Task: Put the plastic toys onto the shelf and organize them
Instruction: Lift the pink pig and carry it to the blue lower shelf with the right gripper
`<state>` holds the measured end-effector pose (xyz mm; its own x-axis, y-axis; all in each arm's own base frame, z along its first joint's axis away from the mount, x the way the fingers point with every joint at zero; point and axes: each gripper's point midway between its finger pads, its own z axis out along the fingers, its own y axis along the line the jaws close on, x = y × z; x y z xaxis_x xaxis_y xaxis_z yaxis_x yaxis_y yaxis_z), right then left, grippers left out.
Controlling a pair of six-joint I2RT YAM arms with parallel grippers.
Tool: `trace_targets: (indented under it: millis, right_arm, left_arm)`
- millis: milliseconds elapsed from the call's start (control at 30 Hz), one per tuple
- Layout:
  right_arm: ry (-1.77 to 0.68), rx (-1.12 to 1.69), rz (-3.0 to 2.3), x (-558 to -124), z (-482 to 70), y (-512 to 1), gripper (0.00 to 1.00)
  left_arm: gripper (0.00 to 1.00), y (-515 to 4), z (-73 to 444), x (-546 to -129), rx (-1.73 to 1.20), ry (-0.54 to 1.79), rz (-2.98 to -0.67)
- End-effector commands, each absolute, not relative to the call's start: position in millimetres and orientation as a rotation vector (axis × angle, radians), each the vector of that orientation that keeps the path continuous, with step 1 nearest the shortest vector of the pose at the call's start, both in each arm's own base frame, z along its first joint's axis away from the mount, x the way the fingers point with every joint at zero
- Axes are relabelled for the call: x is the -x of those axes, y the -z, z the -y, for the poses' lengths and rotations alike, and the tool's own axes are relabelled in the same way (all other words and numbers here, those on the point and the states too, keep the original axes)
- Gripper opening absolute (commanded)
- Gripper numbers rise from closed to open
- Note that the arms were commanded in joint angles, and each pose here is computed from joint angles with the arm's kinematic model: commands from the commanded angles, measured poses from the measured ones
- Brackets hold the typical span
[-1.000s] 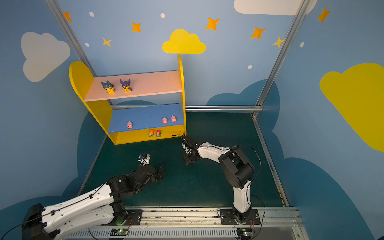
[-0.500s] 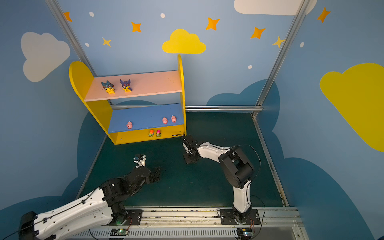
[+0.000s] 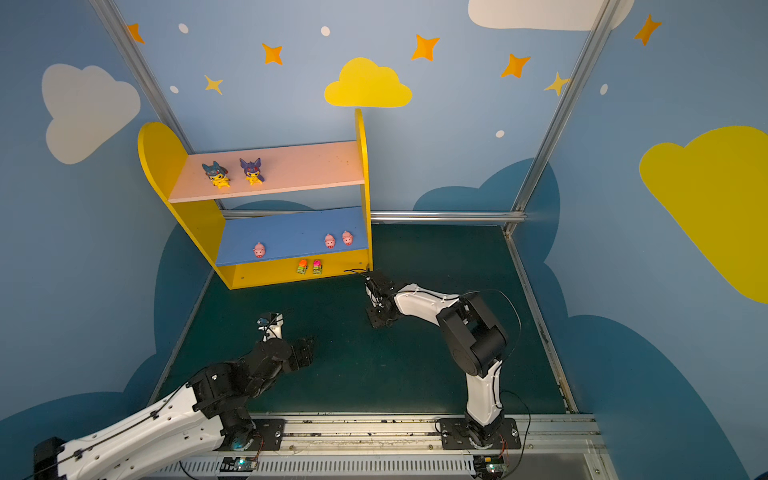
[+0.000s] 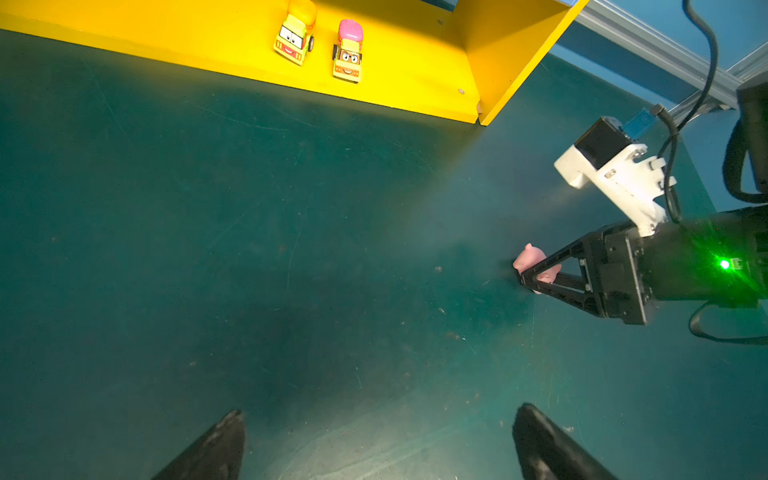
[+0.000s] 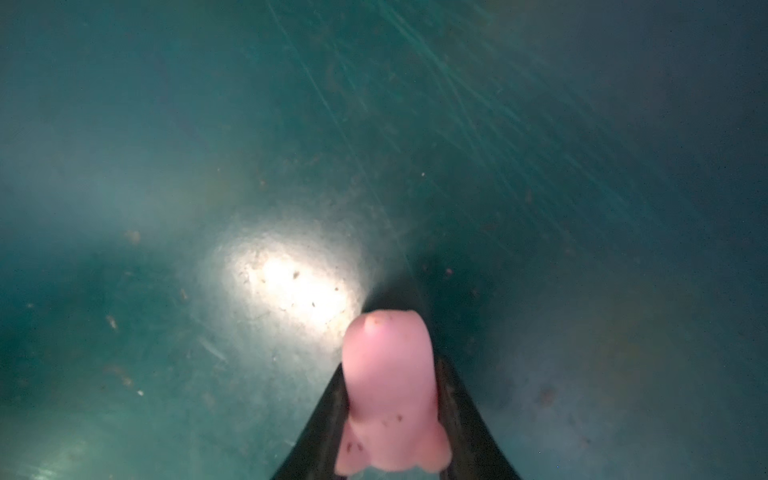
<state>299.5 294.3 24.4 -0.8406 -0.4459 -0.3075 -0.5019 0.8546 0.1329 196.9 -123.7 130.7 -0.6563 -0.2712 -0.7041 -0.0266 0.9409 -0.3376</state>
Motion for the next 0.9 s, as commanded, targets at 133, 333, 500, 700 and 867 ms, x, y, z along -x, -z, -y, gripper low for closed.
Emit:
trace_targets:
  millis: [133, 333, 500, 700, 867]
  right_arm:
    - [-0.282, 0.732, -2.783, -296.3, -302.8, -29.4, 0.29]
    - [-0.294, 0.751, -2.751, -298.0, -319.1, -49.4, 0.27]
    - [-0.306, 0.761, -2.688, -307.2, -341.9, -81.4, 0.27]
    - [-0.355, 0.729, -2.601, -332.3, -375.2, -122.0, 0.27]
    - [-0.419, 0.729, -2.527, -354.3, -410.0, -152.0, 0.27]
  left_arm:
    - [1.0, -126.9, 112.4, -193.7, 0.219, 0.338, -2.266]
    - [1.0, -125.1, 105.5, -191.1, 0.253, 0.341, -2.255]
    - [1.0, -125.9, 94.1, -188.2, 0.303, 0.337, -2.229]
    - [1.0, -134.8, 84.3, -188.7, 0.335, 0.325, -2.191]
    - [1.0, -126.1, 80.9, -190.9, 0.38, 0.31, -2.208]
